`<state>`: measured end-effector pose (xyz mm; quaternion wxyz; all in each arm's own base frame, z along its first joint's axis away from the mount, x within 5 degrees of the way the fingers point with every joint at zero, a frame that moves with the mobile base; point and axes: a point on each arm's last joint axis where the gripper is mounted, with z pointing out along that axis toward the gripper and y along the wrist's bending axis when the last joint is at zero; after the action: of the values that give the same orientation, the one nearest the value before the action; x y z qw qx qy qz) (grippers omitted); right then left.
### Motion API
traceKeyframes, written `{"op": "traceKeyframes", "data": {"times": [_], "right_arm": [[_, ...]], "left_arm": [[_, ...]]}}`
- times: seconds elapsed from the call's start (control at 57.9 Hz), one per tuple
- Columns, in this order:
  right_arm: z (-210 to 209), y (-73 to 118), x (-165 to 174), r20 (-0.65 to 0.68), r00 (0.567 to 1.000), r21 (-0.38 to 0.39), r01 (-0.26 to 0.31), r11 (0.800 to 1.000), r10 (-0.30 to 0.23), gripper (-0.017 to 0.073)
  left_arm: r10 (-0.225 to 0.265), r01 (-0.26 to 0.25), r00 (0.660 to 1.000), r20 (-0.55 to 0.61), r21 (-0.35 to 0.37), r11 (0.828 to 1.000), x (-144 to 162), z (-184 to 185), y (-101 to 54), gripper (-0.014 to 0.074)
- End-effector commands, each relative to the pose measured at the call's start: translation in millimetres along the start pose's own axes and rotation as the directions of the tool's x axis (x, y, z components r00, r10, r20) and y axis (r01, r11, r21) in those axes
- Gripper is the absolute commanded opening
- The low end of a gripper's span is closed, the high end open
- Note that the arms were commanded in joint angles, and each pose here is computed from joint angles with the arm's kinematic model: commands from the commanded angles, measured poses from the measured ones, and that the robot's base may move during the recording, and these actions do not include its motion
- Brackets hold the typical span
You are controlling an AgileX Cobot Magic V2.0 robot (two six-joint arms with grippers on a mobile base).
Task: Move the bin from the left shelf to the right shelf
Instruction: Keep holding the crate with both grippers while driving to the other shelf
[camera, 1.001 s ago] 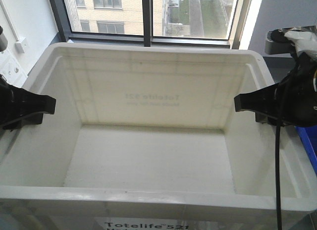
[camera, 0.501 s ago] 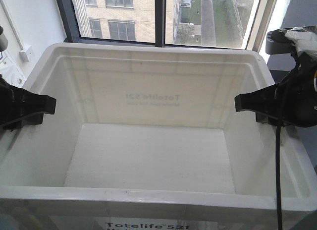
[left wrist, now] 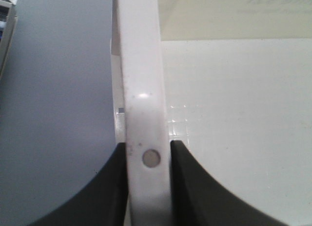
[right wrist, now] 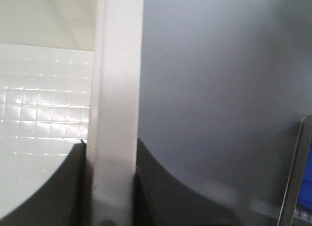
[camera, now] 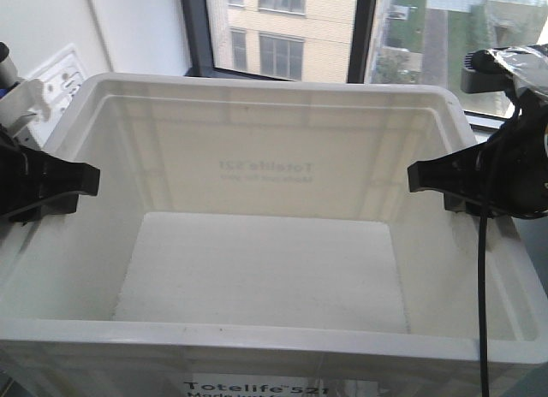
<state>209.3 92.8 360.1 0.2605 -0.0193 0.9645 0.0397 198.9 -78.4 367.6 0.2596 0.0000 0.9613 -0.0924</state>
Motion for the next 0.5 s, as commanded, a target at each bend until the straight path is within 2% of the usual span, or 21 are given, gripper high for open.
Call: {"op": "traceKeyframes", "data": {"times": [0.0, 0.483], "right_arm": [[-17.4, -2.3, -11.3, 0.135, 0.99, -0.007, 0.035, 0.999, -0.034, -0.0001], [-17.4, -2.5, -10.9, 0.131, 0.991, -0.005, 0.035, 0.999, -0.034, -0.0001]], "left_arm": [[-0.007, -0.008, 0.988, 0.152, 0.096, 0.995, -9.9, -22.9, -7.8, -0.0006], [-0.007, -0.008, 0.988, 0.152, 0.096, 0.995, -9.9, -22.9, -7.8, -0.0006]]}}
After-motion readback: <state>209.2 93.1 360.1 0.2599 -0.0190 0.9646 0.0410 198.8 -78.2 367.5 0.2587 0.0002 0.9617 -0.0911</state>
